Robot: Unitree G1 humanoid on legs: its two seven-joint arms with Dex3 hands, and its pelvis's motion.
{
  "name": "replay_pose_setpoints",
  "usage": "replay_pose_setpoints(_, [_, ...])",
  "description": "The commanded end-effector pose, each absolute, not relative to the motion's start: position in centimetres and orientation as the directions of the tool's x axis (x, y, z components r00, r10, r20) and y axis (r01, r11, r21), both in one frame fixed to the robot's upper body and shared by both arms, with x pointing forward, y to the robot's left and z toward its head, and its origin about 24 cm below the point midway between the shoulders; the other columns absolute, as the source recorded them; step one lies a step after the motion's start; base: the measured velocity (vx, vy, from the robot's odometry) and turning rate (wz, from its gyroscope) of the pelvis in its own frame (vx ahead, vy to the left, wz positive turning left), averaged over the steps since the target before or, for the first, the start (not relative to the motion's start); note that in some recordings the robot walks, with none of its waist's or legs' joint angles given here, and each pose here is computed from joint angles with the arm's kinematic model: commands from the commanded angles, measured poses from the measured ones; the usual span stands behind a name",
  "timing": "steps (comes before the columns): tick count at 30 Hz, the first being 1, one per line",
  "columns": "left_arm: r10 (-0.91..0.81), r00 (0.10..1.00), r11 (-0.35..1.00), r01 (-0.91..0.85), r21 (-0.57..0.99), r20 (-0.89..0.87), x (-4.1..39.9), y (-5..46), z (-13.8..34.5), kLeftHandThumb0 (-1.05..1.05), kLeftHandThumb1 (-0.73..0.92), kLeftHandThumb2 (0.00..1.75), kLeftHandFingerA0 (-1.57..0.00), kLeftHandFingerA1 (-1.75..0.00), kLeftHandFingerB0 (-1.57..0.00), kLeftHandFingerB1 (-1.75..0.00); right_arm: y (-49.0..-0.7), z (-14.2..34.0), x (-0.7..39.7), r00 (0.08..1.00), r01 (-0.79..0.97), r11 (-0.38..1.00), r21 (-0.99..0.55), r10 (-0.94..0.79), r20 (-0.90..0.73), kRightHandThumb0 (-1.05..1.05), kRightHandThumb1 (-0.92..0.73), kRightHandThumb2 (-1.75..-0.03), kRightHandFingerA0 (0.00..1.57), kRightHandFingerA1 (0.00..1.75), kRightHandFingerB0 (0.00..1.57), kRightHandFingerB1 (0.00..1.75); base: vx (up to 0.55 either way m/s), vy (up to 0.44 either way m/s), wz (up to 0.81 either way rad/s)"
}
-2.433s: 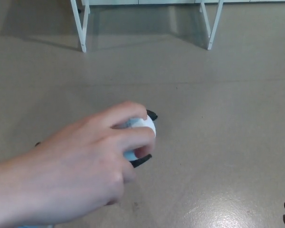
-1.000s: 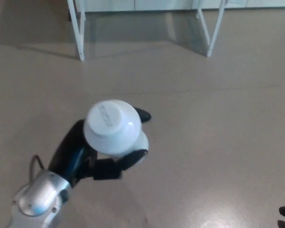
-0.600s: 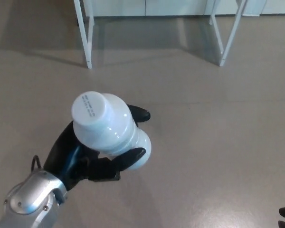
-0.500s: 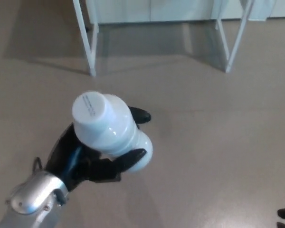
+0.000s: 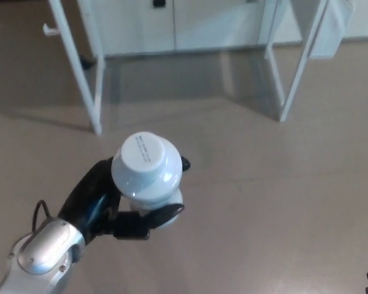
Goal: The robot picks up a bottle from a person using its left hand and walk towards the table in frontand put the bottle on the table.
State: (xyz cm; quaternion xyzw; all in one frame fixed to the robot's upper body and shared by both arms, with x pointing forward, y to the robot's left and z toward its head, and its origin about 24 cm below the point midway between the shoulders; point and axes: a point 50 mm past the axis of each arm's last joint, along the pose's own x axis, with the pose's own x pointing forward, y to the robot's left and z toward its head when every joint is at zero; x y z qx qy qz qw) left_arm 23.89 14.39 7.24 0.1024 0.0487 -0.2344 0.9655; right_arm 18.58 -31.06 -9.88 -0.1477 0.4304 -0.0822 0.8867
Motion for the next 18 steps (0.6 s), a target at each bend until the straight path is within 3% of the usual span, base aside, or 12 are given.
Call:
replay_pose_setpoints(1, [-0.414, 0.904, 0.869, 0.427, 0.248, -0.106, 24.17, 14.73, 7.74, -0.14, 0.75, 0.81, -1.03, -1.30, -0.80, -0.95, -31.24, -9.86, 18.44, 0.615, 0.019, 0.943, -0.332, -0.273, -0.740, -0.38, -0.59, -0.58, 0.69, 0.47, 0.61, 0.43, 0.38, 0.263, -0.13])
replay_pose_setpoints(8, [-0.420, 0.901, 0.867, 0.434, 0.244, -0.110, 24.08, 14.65, 7.83, -0.14, 0.74, 0.83, -1.03, -1.30, -0.79, -0.96, -31.30, -9.82, 18.46, 0.613, 0.005, 0.941, -0.339, -0.271, -0.742, -0.37, -0.59, -0.57, 0.65, 0.46, 0.59, 0.42, 0.38, 0.123, 0.08])
replay_pose_setpoints(9, [-0.421, 0.900, 0.866, 0.435, 0.245, -0.109, 24.01, 14.69, 7.73, -0.14, 0.75, 0.82, -1.02, -1.31, -0.79, -0.95, -31.28, -9.85, 18.43, 0.611, 0.010, 0.941, -0.339, -0.274, -0.742, -0.36, -0.59, -0.56, 0.73, 0.47, 0.61, 0.42, 0.40, -0.010, 0.16])
replay_pose_setpoints(18, [-0.430, 0.894, 0.868, 0.448, 0.214, -0.125, 23.45, 14.66, 7.35, -0.14, 0.76, 0.80, -1.04, -1.31, -0.79, -0.95, -31.44, -10.18, 17.67, 0.592, 0.028, 0.942, -0.334, -0.285, -0.754, -0.36, -0.59, -0.57, 0.69, 0.46, 0.58, 0.41, 0.48, -0.130, 0.06])
